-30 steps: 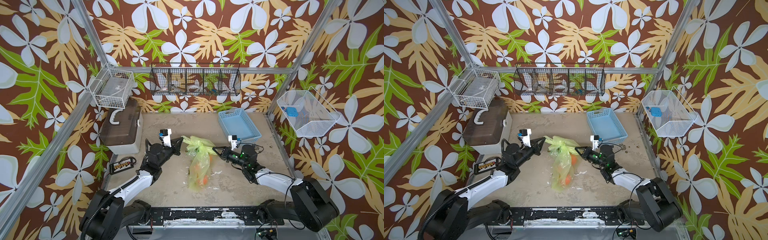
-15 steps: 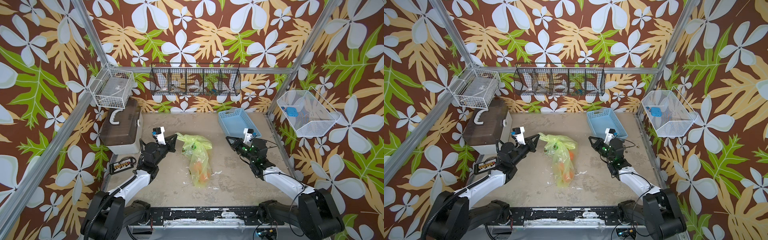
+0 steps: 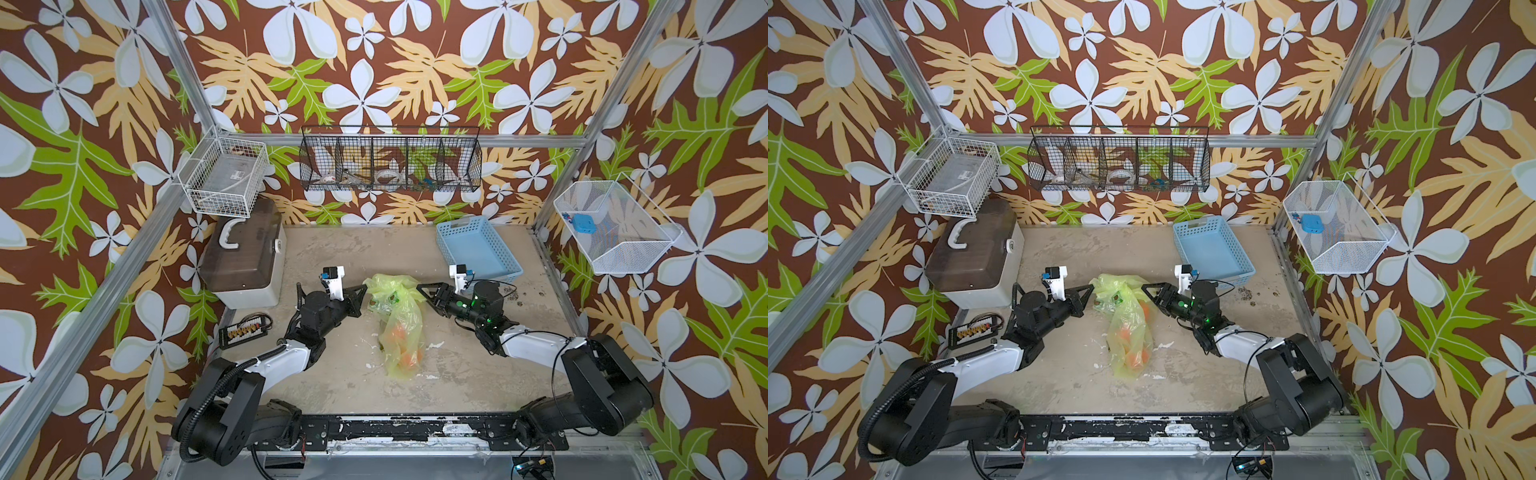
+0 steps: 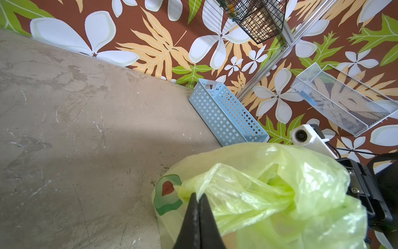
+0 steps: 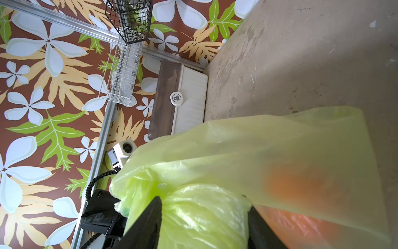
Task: Place the oranges into plastic bags & tie knots
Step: Tie the plastic bag at the center of the board.
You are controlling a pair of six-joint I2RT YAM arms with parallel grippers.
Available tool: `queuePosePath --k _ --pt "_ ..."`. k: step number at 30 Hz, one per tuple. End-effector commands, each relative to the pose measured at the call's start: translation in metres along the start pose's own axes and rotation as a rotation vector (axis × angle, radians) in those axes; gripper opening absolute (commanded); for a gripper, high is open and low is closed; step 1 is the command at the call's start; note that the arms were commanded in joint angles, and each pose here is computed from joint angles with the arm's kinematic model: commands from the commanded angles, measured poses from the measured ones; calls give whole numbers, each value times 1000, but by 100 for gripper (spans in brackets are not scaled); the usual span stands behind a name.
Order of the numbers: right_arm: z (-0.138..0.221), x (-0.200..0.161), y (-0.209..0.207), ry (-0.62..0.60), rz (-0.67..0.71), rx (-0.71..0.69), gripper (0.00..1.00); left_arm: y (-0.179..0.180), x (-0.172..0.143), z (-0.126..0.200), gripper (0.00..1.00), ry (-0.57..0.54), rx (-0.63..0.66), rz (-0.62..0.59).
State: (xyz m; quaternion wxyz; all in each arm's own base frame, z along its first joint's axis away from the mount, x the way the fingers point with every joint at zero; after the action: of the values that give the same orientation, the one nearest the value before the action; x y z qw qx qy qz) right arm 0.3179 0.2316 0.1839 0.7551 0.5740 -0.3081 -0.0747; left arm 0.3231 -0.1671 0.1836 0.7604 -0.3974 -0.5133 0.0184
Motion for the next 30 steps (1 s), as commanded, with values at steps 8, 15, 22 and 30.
queuePosePath --k 8,15,22,30 --pt "3 12 0 -78 -31 24 0 -9 9 -3 0 -38 -24 -15" --pt "37 44 -24 -249 -11 -126 0 -3 32 5 0 -82 -14 -15" --pt "43 40 -39 -274 -36 -175 0 7 19 9 0 -71 10 1" --pt "41 34 -48 -252 -53 -187 0 18 19 16 0 -115 77 23"
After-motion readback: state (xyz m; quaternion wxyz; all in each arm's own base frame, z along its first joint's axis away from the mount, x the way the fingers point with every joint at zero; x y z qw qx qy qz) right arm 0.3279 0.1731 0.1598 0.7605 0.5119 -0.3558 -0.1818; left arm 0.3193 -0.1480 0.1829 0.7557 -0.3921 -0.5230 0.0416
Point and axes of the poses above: each gripper's point midway between its finger pads, its own z axis back along the fingers, its own y axis along the line the jaws close on, x = y × z, the point moved 3 cm from there along z, back along the fingers, and after that the axes turned 4 degrees about z, right-handed, at the moved point
